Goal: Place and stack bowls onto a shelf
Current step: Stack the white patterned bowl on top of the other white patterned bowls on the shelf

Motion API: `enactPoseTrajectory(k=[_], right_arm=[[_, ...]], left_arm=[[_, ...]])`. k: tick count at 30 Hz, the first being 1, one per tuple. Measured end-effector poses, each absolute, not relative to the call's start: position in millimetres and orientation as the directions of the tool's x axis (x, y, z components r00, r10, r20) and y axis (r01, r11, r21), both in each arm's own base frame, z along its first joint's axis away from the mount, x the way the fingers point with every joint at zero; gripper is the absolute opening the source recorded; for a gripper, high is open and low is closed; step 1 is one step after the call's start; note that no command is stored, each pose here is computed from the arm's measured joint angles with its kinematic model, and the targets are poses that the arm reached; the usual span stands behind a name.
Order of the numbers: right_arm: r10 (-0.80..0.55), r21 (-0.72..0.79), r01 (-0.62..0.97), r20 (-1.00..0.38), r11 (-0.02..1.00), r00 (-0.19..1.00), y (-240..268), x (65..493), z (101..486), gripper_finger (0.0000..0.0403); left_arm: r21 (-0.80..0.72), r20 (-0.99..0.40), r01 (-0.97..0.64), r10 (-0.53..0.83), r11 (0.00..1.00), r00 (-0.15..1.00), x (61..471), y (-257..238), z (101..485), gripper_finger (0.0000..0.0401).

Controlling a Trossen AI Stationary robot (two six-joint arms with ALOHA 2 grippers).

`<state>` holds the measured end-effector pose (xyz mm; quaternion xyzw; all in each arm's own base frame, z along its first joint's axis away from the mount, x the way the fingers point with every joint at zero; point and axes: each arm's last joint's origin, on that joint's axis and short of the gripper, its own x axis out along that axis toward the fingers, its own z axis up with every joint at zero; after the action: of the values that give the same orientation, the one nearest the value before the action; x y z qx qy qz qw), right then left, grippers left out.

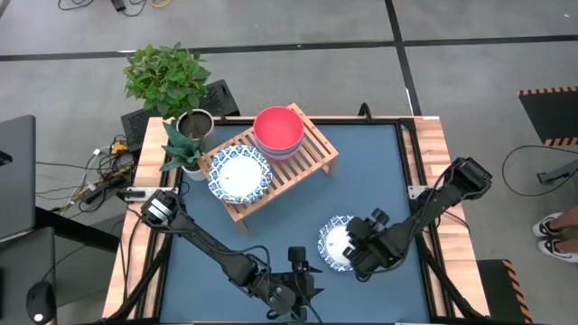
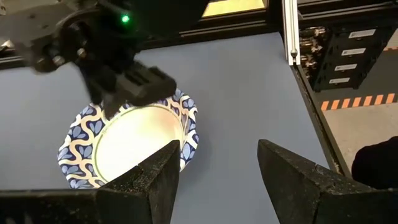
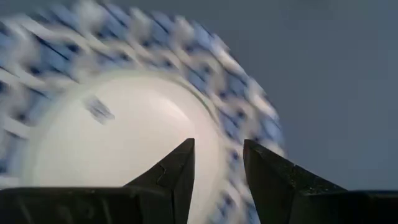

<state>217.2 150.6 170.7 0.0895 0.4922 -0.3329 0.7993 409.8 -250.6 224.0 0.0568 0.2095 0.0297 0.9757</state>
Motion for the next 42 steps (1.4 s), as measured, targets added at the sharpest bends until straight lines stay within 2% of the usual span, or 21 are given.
enactPoseTrajectory(k=[3, 5, 8, 11, 13, 17, 21, 24, 29, 36, 42], right_arm=[[-0.417, -0.157, 0.549, -0.823, 0.821, 0.387, 151, 231, 172, 0.0164], [-0.432, -0.167, 0.552, -0.811, 0.817, 0.395, 149, 234, 173, 0.0163], [-0.509, -0.232, 0.636, -0.809, 0.736, 0.294, 139, 224, 175, 0.0154], [-0.553, -0.329, 0.698, -0.825, 0.636, 0.115, 128, 209, 174, 0.0141], [-0.546, -0.361, 0.717, -0.837, 0.597, 0.033, 124, 203, 172, 0.0133], [-0.492, -0.358, 0.734, -0.870, 0.577, -0.038, 123, 193, 159, 0.0122], [-0.379, -0.237, 0.738, -0.925, 0.631, 0.027, 127, 191, 135, 0.0119], [-0.346, -0.184, 0.713, -0.934, 0.676, 0.087, 131, 192, 130, 0.0118], [-0.343, -0.092, 0.699, -0.911, 0.710, 0.229, 141, 208, 140, 0.0118], [-0.275, 0.008, 0.551, -0.860, 0.835, 0.429, 151, 236, 158, 0.0118], [-0.276, 0.003, 0.524, -0.848, 0.852, 0.453, 144, 246, 160, 0.0118]], left_arm=[[0.123, -0.406, -0.034, 0.082, 0.992, 0.910, 410, -251, 224, 0.0200], [0.124, -0.407, -0.034, 0.082, 0.992, 0.910, 410, -251, 224, 0.0200], [0.123, -0.410, -0.035, 0.082, 0.992, 0.908, 409, -251, 223, 0.0200], [0.119, -0.413, -0.035, 0.082, 0.992, 0.907, 409, -251, 223, 0.0200], [0.119, -0.413, -0.036, 0.082, 0.992, 0.907, 409, -251, 223, 0.0200], [0.117, -0.412, -0.036, 0.082, 0.992, 0.907, 409, -251, 223, 0.0200], [0.105, -0.412, -0.041, 0.081, 0.994, 0.907, 409, -251, 223, 0.0200], [0.104, -0.412, -0.041, 0.081, 0.994, 0.907, 409, -251, 223, 0.0200], [0.108, -0.428, -0.049, 0.090, 0.993, 0.899, 409, -249, 221, 0.0200], [0.118, -0.506, -0.054, 0.107, 0.992, 0.856, 410, -239, 213, 0.0200], [0.138, -0.630, 0.098, 0.011, 0.986, 0.776, 404, -238, 204, 0.0200]])
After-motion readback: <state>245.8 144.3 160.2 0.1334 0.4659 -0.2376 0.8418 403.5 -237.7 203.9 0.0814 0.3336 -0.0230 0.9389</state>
